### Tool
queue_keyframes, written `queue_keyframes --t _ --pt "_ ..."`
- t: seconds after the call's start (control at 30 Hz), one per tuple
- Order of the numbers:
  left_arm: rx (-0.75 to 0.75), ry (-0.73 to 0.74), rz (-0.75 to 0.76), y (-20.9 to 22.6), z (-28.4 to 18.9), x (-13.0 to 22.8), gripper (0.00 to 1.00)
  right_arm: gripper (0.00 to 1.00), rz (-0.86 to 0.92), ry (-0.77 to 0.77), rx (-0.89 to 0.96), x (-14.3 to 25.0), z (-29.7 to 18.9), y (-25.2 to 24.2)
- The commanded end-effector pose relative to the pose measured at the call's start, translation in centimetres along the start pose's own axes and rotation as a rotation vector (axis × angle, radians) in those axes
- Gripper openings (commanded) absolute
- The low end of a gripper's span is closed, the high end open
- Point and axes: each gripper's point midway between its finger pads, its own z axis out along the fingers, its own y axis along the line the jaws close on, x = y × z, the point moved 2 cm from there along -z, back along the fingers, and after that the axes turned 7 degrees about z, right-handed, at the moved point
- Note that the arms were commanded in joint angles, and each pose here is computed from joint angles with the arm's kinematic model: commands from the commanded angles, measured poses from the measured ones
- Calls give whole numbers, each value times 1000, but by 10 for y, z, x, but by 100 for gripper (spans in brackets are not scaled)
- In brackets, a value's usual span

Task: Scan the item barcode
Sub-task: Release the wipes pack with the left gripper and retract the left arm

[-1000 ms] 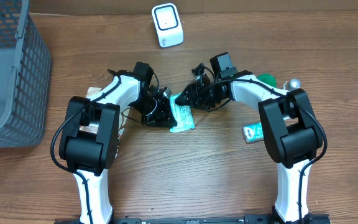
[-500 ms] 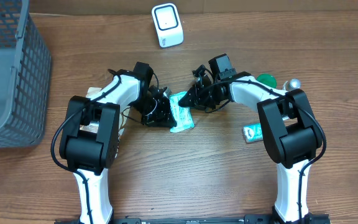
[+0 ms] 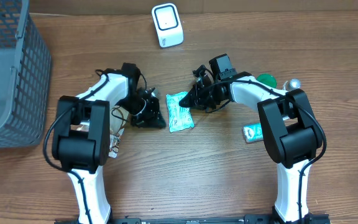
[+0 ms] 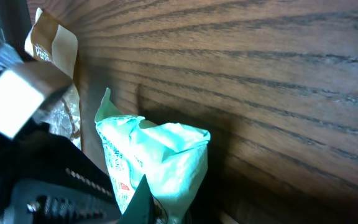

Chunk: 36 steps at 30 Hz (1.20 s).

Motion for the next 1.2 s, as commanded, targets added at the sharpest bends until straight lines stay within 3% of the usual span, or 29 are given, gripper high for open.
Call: queue_keyframes --t 0.0,0.23,0.37,0.4,0.43,0.5,0.53,1.17 --pt "-201 -119 30 15 -37 -7 17 4 38 -20 129 3 8 -37" --pt "-508 -486 27 1 -151 -31 20 4 39 -19 129 3 8 -37" --pt "-621 -662 -37 3 -211 -33 37 4 39 -19 129 3 8 -37" --pt "-640 -694 -50 5 -224 -33 43 4 39 -19 129 3 8 -37" --pt "-654 -711 -64 9 -232 -33 56 4 39 -19 129 3 8 -37" --pt "-669 -728 -90 17 -241 -32 94 4 39 -19 129 3 8 -37" --pt "-670 -726 -100 20 -243 -31 100 4 39 -19 129 3 8 -37" --pt "-671 -712 -120 27 -244 -27 100 4 40 -18 130 3 8 -37"
